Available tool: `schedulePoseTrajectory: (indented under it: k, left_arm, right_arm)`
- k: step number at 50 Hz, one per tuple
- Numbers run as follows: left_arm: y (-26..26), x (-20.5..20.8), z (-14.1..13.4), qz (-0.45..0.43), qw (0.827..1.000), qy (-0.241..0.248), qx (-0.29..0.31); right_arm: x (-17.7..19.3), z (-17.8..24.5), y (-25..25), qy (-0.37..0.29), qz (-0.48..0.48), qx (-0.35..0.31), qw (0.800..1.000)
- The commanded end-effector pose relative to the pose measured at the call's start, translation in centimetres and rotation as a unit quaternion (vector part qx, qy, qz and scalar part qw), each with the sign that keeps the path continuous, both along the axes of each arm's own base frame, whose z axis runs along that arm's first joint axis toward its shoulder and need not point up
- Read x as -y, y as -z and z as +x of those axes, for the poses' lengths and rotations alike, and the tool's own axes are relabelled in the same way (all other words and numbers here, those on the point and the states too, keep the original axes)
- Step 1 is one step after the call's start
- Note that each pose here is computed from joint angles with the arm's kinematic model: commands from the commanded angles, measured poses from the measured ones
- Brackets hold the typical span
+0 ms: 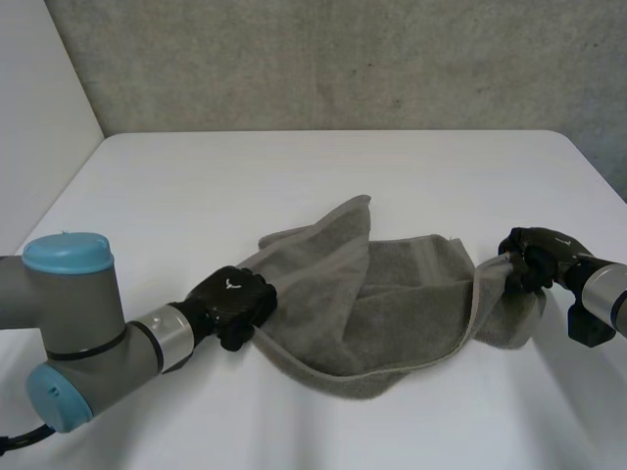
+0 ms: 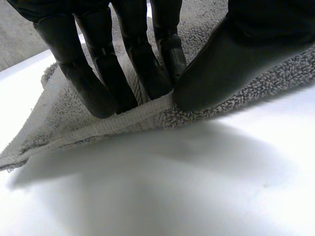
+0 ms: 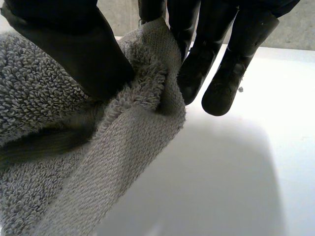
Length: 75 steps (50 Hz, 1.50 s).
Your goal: Fold the towel.
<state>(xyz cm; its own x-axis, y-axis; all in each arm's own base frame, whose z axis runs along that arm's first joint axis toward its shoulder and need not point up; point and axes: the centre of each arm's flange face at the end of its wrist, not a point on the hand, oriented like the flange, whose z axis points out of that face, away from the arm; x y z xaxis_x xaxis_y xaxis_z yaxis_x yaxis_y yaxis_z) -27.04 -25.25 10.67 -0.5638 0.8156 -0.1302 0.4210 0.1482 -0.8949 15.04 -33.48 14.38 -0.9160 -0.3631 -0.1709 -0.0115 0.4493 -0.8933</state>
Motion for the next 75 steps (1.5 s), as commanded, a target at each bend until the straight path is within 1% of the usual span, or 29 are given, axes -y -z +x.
schedulePoseTrajectory:
  k: [1, 30, 34, 38, 41, 45, 46, 47, 48, 49, 50, 51, 52, 53, 55, 57, 61, 62, 63, 64, 65, 66, 67, 68, 69, 71, 72, 74, 75]
  left_arm:
    - [-0.1, -0.4, 0.1, 0.005, 1.0, 0.001, 0.001]
    - [0.1, -0.4, 0.1, 0.002, 1.0, -0.001, 0.003]
    - [-0.9, 0.1, 0.0, -0.013, 1.0, -0.004, -0.001]
    - [-4.1, 1.0, 0.4, -0.054, 0.998, -0.019, -0.021]
    - [-6.4, 1.4, 0.8, -0.082, 0.995, -0.038, -0.035]
    - [-10.0, 1.8, 1.7, -0.112, 0.989, -0.068, -0.068]
    - [-12.0, 1.8, 2.1, -0.129, 0.984, -0.08, -0.091]
    - [-14.1, 1.6, 2.3, -0.142, 0.979, -0.088, -0.12]
    - [-14.1, 1.6, 2.3, -0.143, 0.979, -0.088, -0.12]
    - [-16.2, 1.3, 2.6, -0.156, 0.972, -0.094, -0.149]
    - [-18.2, 1.0, 2.9, -0.169, 0.964, -0.101, -0.177]
    - [-18.3, 1.0, 2.9, -0.169, 0.964, -0.101, -0.177]
    - [-20.2, 0.6, 3.3, -0.182, 0.956, -0.108, -0.203]
    - [-20.2, 0.6, 3.3, -0.182, 0.956, -0.108, -0.203]
    - [-23.2, 0.0, 4.1, -0.205, 0.94, -0.127, -0.242]
    - [-24.2, -0.1, 4.4, -0.215, 0.934, -0.135, -0.249]
    - [-24.3, -0.3, 4.7, -0.212, 0.934, -0.145, -0.246]
    - [-23.8, -0.2, 4.7, -0.202, 0.938, -0.149, -0.239]
    - [-22.9, 0.0, 4.7, -0.184, 0.944, -0.153, -0.227]
    - [-22.9, 0.0, 4.7, -0.184, 0.944, -0.153, -0.227]
    - [-21.5, 0.4, 4.6, -0.159, 0.952, -0.159, -0.207]
    - [-19.9, 0.9, 4.5, -0.135, 0.96, -0.162, -0.182]
    - [-19.9, 1.0, 4.5, -0.135, 0.96, -0.162, -0.182]
    - [-18.3, 1.4, 4.4, -0.118, 0.968, -0.162, -0.152]
    - [-18.3, 1.4, 4.4, -0.117, 0.968, -0.162, -0.152]
    - [-15.6, 2.4, 3.8, -0.103, 0.979, -0.15, -0.09]
    - [-15.6, 2.4, 3.8, -0.103, 0.979, -0.15, -0.09]
    - [-13.5, 3.9, 3.4, -0.107, 0.983, -0.146, -0.036]
    - [-13.5, 3.9, 3.4, -0.107, 0.983, -0.146, -0.035]
  right_arm:
    - [0.0, 0.0, -0.1, -0.001, -0.001, 0.0, 1.0]
    - [-0.1, 0.1, -0.3, -0.007, -0.002, 0.004, 1.0]
    - [0.0, 0.1, -1.7, -0.005, -0.021, 0.002, 1.0]
    - [-0.8, 0.5, -5.9, -0.018, -0.077, 0.002, 0.997]
    - [-1.3, 0.7, -7.4, -0.028, -0.097, 0.005, 0.995]
    - [-2.8, 1.2, -13.4, -0.054, -0.179, 0.008, 0.982]
    - [-3.4, 1.4, -15.7, -0.06, -0.211, 0.006, 0.976]
    - [-3.5, 1.4, -15.7, -0.06, -0.211, 0.006, 0.976]
    - [-4.1, 1.4, -18.0, -0.064, -0.237, 0.004, 0.969]
    - [-4.1, 1.4, -18.0, -0.064, -0.238, 0.004, 0.969]
    - [-4.6, 1.4, -20.1, -0.069, -0.253, 0.004, 0.965]
    - [-5.2, 1.6, -22.1, -0.077, -0.26, 0.005, 0.963]
    - [-5.3, 1.6, -22.2, -0.077, -0.26, 0.005, 0.963]
    - [-5.6, 1.8, -23.4, -0.092, -0.251, 0.006, 0.964]
    - [-5.5, 2.0, -23.9, -0.106, -0.233, 0.008, 0.967]
    - [-5.0, 2.1, -24.0, -0.119, -0.215, 0.002, 0.969]
    - [-4.0, 2.9, -22.0, -0.161, -0.171, -0.068, 0.97]
    - [-4.1, 3.6, -20.9, -0.183, -0.149, -0.099, 0.967]
    - [-4.1, 3.6, -20.9, -0.183, -0.148, -0.1, 0.967]
    - [-4.3, 4.5, -19.5, -0.206, -0.129, -0.138, 0.96]
    - [-4.4, 5.5, -18.2, -0.227, -0.112, -0.176, 0.952]
    - [-4.4, 5.5, -18.2, -0.227, -0.111, -0.176, 0.951]
    - [-4.4, 6.3, -16.8, -0.239, -0.099, -0.211, 0.943]
    - [-4.4, 6.3, -16.8, -0.239, -0.099, -0.211, 0.943]
    - [-4.5, 7.3, -15.8, -0.248, -0.098, -0.235, 0.935]
    - [-4.4, 8.3, -15.2, -0.248, -0.107, -0.248, 0.93]
    - [-4.2, 9.4, -15.0, -0.249, -0.135, -0.255, 0.925]
    - [-3.9, 10.5, -15.0, -0.25, -0.169, -0.254, 0.919]
    - [-3.5, 11.4, -15.3, -0.245, -0.208, -0.251, 0.913]
